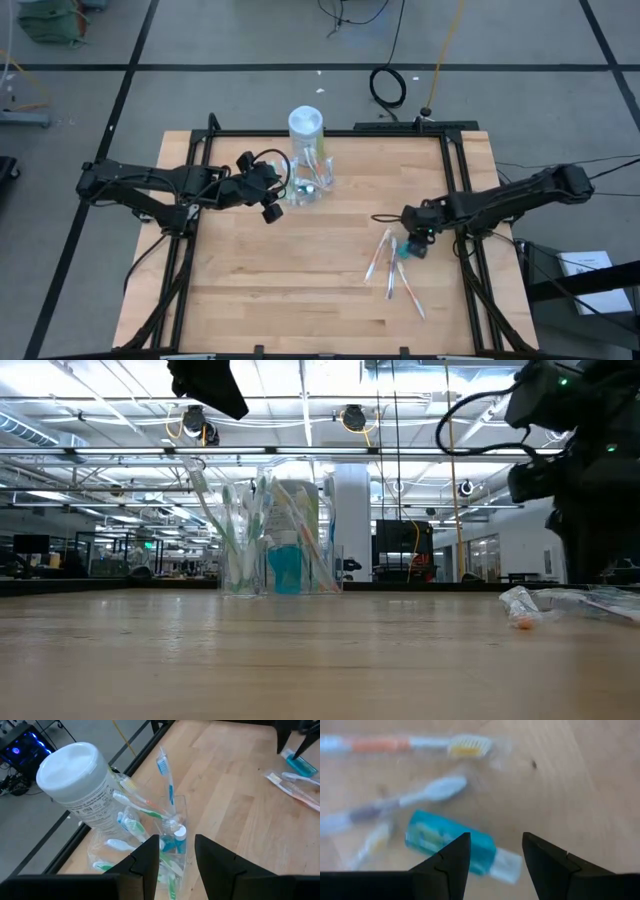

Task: Pick & Place toothbrushing station
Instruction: Put the blue mouthwash into the transparent organizer

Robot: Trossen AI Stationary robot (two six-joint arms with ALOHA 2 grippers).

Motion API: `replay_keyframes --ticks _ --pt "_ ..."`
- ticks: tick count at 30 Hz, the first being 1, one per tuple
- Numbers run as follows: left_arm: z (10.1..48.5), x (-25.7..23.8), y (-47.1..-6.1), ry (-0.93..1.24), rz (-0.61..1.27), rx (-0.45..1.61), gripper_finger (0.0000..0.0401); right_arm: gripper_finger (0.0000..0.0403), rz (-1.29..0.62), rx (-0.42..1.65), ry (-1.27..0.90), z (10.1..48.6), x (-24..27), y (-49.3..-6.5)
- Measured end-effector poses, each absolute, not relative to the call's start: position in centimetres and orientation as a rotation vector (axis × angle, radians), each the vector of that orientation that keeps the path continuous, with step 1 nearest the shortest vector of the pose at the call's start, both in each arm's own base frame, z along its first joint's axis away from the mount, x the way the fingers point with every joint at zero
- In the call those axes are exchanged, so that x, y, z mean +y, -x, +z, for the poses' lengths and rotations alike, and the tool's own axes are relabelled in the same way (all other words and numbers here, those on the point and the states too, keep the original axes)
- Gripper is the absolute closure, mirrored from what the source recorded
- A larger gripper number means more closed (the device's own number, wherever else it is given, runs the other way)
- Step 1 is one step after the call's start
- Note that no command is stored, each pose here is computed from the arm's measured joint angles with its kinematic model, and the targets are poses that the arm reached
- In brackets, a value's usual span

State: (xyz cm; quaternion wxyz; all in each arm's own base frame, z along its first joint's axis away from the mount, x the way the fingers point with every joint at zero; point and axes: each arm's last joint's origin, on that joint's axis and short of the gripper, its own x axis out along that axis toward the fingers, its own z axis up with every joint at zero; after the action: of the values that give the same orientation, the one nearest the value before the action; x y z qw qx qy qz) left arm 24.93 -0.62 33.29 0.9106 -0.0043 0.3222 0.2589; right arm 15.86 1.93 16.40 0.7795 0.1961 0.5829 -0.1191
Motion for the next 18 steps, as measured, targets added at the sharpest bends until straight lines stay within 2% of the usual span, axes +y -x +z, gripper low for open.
replay_keyframes --ticks 5,11,18 --pt "33.3 -0.6 -25.0 0.01 0.534 0.66 0.027 0.0232 -0.121 1.316 -0.215 17.1 1.7 -14.1" --pt "33.3 -0.6 -25.0 0.016 0.535 0.655 0.027 0.0232 -0.1 1.323 -0.195 16.9 1.9 -14.1" --pt "33.4 -0.6 -25.0 0.017 0.535 0.651 0.027 0.0232 -0.066 1.454 -0.122 15.1 3.1 -14.9"
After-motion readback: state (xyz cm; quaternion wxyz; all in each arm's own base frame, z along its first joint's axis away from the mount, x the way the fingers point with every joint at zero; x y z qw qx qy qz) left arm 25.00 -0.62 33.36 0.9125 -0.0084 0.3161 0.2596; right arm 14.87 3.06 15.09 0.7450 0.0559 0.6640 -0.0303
